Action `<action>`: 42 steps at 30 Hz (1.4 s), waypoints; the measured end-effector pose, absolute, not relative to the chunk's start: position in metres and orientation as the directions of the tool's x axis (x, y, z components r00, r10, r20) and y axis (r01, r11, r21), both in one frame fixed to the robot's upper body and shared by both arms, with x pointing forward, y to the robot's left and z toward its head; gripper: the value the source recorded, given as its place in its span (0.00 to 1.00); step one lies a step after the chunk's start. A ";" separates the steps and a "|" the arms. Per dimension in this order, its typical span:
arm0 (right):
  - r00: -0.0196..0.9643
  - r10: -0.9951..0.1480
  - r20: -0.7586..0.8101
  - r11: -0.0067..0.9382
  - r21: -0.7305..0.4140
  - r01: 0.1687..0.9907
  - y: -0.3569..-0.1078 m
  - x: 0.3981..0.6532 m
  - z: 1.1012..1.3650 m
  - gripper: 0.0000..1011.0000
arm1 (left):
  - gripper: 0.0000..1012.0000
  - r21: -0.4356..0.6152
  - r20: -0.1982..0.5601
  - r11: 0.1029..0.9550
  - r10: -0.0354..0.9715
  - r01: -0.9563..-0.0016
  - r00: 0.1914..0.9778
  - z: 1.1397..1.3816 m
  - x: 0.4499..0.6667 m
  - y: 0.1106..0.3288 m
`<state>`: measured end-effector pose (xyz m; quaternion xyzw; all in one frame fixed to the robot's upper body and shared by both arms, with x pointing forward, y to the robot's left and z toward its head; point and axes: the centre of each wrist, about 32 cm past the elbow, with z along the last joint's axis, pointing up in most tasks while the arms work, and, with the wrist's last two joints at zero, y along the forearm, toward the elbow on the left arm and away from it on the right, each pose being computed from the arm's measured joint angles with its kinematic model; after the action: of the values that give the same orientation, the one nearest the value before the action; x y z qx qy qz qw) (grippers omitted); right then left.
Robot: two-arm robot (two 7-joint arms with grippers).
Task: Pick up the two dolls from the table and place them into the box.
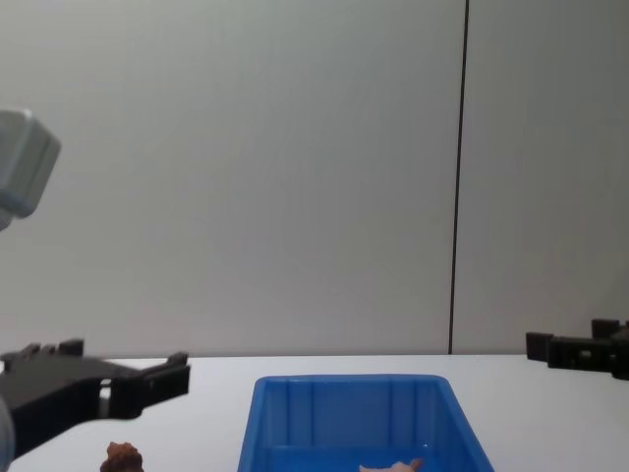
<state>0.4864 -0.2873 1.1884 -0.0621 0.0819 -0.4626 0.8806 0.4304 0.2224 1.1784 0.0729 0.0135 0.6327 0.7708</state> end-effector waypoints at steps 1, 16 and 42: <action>0.558 -0.825 -0.087 0.564 -0.185 0.805 -0.287 0.486 1.188 0.99 | 0.99 0.139 0.067 0.185 0.978 -0.973 0.195 1.178 0.430 0.224; 0.558 -0.825 -0.087 0.564 -0.184 0.805 -0.288 0.486 1.189 0.99 | 0.99 0.288 0.006 0.195 0.979 -0.938 0.205 1.171 0.429 0.239; 0.558 -0.825 -0.087 0.563 -0.185 0.805 -0.288 0.486 1.189 0.99 | 0.92 0.425 -0.061 0.261 0.964 -0.867 0.260 1.147 0.445 0.243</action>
<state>0.4860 -0.2882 1.1885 -0.0620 0.0818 -0.4631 0.8804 0.4448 0.2429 1.1471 0.1547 0.1563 0.5881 0.7784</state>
